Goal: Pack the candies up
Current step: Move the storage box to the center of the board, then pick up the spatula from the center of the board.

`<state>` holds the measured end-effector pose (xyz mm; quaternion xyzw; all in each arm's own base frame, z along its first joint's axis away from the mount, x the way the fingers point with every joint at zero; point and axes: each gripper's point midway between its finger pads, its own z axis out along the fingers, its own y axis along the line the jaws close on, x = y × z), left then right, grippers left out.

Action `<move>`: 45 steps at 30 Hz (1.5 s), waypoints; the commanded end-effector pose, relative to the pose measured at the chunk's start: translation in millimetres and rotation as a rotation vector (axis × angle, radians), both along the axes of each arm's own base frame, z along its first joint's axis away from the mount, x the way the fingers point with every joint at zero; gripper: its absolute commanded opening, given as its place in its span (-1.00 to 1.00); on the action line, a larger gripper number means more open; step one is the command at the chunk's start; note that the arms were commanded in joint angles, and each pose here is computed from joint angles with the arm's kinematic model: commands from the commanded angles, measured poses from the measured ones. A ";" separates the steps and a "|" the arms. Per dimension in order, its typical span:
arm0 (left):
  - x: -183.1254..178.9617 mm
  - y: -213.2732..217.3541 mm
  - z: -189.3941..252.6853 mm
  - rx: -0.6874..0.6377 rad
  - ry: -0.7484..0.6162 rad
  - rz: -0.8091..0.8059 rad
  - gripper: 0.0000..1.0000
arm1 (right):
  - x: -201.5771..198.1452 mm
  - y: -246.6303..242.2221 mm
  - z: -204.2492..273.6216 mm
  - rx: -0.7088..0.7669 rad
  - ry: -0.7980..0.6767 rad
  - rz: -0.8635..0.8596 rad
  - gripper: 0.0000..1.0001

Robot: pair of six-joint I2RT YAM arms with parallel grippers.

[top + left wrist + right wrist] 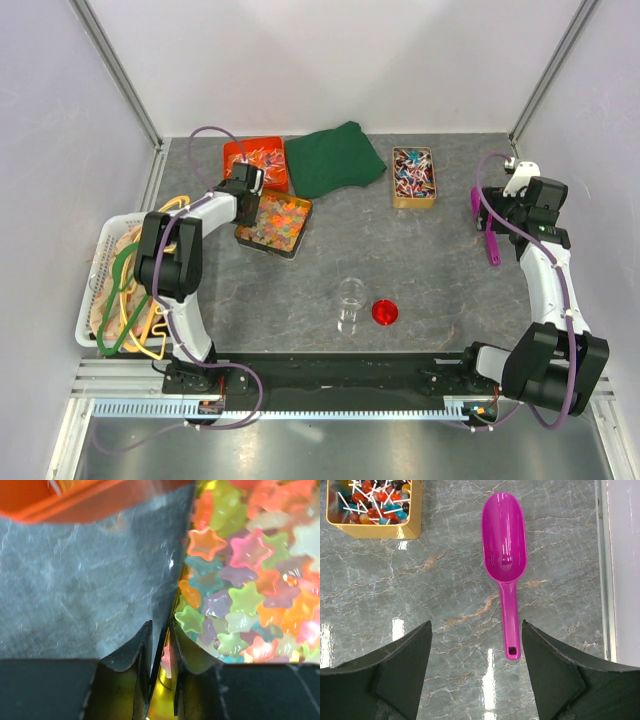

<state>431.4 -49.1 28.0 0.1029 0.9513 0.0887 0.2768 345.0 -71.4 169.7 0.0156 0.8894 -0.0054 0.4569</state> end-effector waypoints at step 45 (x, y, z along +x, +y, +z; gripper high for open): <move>-47.5 -62.6 137.7 -0.314 -0.241 -0.361 0.72 | 57.2 -51.4 -72.3 -0.139 0.026 0.003 0.71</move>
